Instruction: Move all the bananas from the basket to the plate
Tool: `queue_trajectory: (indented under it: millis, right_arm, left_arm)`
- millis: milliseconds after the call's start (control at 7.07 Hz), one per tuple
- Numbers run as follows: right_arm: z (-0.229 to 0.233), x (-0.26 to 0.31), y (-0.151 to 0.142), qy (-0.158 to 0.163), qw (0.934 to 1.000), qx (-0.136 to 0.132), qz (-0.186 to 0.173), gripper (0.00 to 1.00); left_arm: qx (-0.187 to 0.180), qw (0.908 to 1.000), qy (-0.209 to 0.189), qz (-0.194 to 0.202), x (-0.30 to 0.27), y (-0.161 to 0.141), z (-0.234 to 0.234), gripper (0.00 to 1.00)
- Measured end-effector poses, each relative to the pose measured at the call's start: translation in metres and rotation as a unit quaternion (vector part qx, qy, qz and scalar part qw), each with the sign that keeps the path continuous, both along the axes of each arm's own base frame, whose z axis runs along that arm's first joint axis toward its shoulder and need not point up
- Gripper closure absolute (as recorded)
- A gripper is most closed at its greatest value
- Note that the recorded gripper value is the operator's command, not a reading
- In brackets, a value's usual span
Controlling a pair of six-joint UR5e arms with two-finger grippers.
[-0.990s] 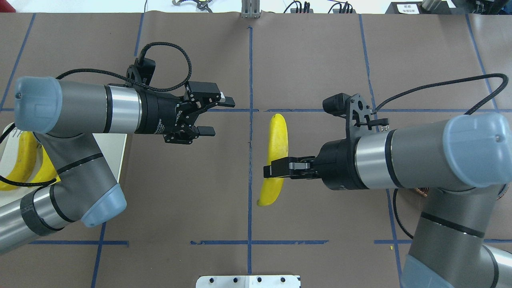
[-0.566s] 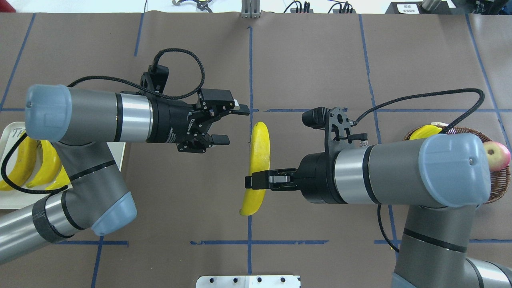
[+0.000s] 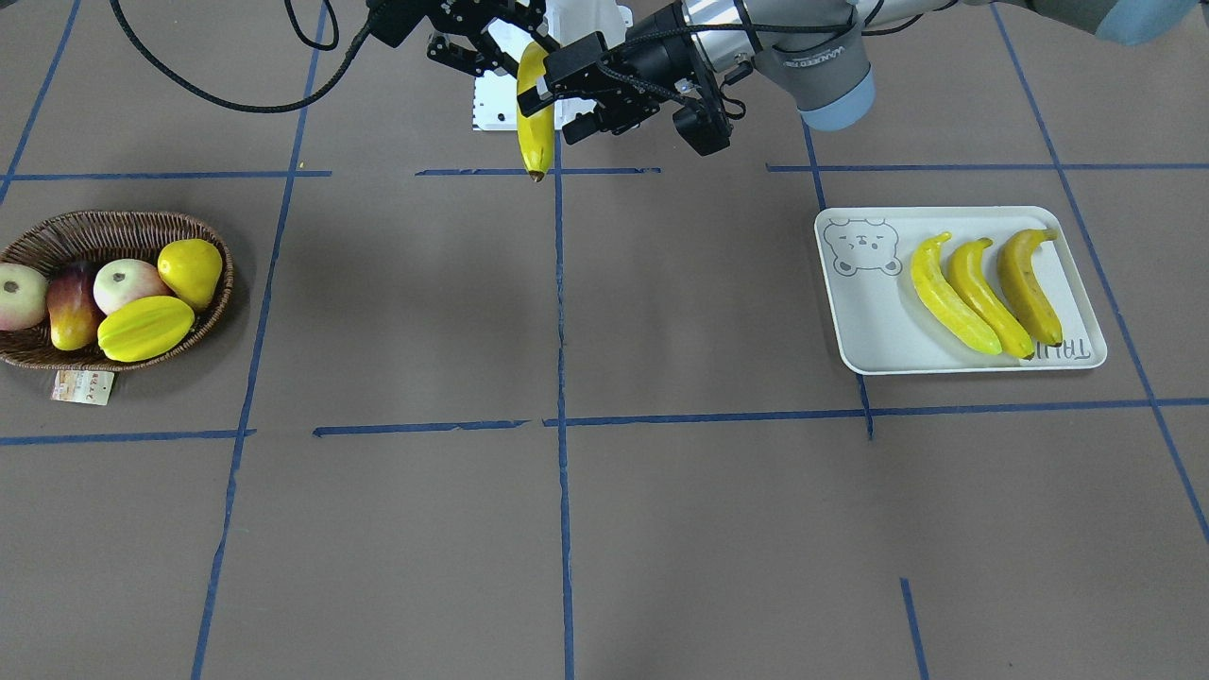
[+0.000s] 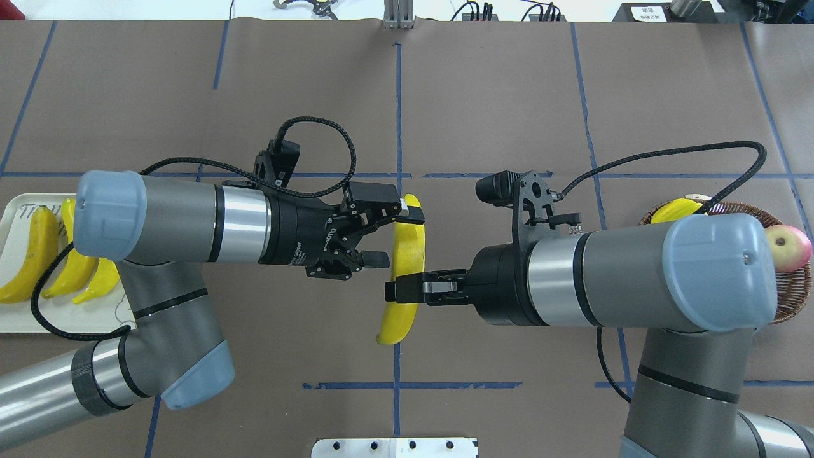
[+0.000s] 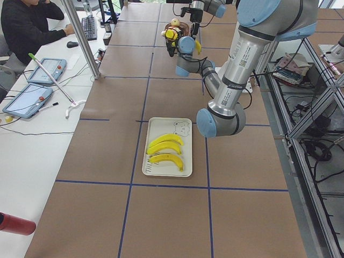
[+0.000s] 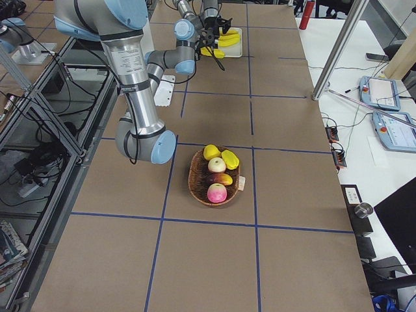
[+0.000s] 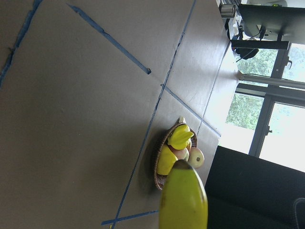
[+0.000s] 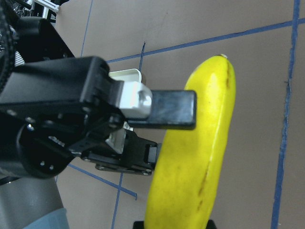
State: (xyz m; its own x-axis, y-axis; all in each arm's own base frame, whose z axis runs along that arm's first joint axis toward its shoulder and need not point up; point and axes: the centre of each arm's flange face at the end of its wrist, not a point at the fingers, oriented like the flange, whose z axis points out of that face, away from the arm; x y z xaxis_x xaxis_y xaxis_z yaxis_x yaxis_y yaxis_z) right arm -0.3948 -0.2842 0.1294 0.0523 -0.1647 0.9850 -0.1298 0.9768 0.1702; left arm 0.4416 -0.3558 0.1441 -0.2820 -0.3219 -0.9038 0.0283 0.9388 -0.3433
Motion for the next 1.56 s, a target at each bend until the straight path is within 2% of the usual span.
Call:
queue_trajectory:
  millis: [141, 283, 424, 566, 1273, 1556]
  right_arm:
    - [0.000, 0.000, 0.000, 0.000, 1.0000, 0.000, -0.001, 0.99]
    - [0.000, 0.000, 0.000, 0.000, 1.0000, 0.000, -0.001, 0.98]
    - [0.000, 0.000, 0.000, 0.000, 1.0000, 0.000, -0.002, 0.49]
    - [0.001, 0.000, 0.000, 0.001, 1.0000, -0.001, -0.002, 0.01]
    - [-0.003, 0.015, 0.003, -0.005, 1.0000, -0.001, -0.002, 0.00]
    - [0.006, 0.036, 0.010, 0.003, 1.0000, -0.005, 0.001, 0.00]
  left_arm:
    - [-0.001, 1.0000, 0.003, 0.001, 0.005, 0.007, -0.002, 0.50]
    - [-0.001, 1.0000, 0.006, 0.004, 0.008, 0.013, -0.004, 0.96]
    - [0.000, 1.0000, 0.007, 0.007, 0.010, 0.017, -0.005, 1.00]
    - [0.001, 0.9999, 0.007, 0.008, 0.011, 0.019, -0.004, 1.00]
    - [0.001, 1.0000, 0.000, 0.005, 0.010, 0.017, 0.002, 1.00]
    - [0.000, 0.9993, -0.031, -0.019, 0.008, -0.005, 0.021, 1.00]
